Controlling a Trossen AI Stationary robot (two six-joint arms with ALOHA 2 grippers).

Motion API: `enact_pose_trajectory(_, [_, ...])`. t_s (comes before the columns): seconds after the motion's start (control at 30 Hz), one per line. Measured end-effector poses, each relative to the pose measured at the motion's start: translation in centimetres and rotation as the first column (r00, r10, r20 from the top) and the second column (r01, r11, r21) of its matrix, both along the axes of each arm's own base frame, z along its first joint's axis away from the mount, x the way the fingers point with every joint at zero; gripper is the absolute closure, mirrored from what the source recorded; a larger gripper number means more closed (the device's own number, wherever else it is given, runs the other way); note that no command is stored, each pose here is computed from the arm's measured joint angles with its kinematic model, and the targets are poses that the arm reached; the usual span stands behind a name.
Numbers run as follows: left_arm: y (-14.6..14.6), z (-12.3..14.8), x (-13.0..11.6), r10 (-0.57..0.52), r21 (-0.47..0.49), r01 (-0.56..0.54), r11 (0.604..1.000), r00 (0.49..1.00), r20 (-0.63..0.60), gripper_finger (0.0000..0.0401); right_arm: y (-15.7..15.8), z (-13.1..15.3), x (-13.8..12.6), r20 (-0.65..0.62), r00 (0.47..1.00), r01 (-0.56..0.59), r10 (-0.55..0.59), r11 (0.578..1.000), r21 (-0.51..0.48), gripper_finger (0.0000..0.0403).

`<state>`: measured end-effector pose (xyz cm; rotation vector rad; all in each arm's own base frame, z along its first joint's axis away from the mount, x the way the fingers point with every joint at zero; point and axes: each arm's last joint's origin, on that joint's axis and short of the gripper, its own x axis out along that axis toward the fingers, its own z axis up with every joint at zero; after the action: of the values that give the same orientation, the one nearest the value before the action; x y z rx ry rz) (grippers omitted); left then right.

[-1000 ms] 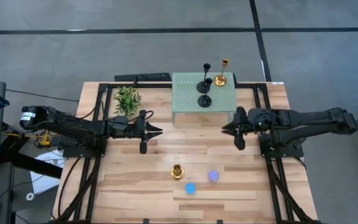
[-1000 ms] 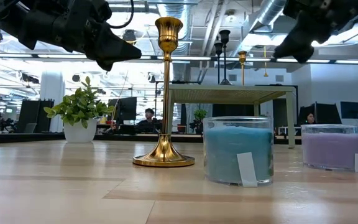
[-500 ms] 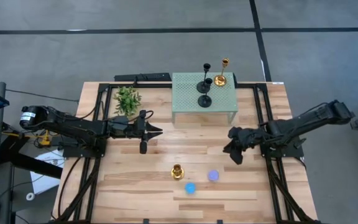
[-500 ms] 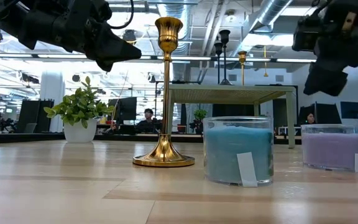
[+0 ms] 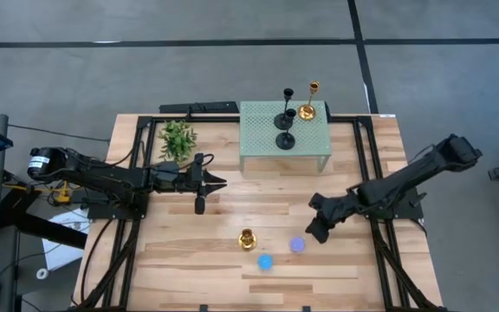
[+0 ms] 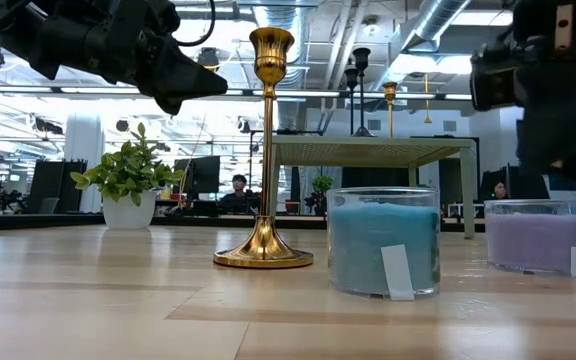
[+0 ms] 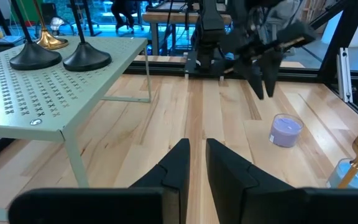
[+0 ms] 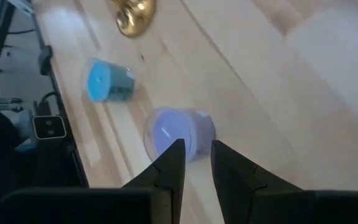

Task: Pick & Place candle stick holders
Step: Put the violet candle on the shelf

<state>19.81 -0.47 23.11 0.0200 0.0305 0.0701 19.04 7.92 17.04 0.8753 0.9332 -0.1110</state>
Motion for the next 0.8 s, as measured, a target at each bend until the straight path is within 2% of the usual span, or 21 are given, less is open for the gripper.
enact_pose_trajectory(0.13, [0.0, 0.0, 0.0, 0.0, 0.0, 0.0, 1.0, 1.0, 0.003, 0.0348, 0.9, -0.6, 0.7, -0.054, 0.998, 0.013, -0.011, 1.0, 0.025, 0.0333])
enact_pose_trajectory(0.37, [0.0, 0.0, 0.0, 0.001, 0.0, -0.001, 1.0, 1.0, 0.003, 0.0348, 2.3, -0.2, 2.9, -0.076, 0.997, 0.014, -0.011, 0.999, 0.031, 0.0333])
enact_pose_trajectory(0.63, [0.0, 0.0, 0.0, 0.0, 0.0, 0.0, 1.0, 1.0, 0.003, 0.0348, 2.6, -0.1, 3.8, -0.246, 0.969, 0.017, -0.037, 0.996, -0.085, 0.0355])
enact_pose_trajectory(0.8, [0.0, 0.0, 0.0, 0.0, 0.0, 0.0, 1.0, 1.0, 0.003, 0.0348, 2.8, 0.2, 4.2, -0.245, 0.969, 0.014, -0.034, 0.996, -0.083, 0.0371])
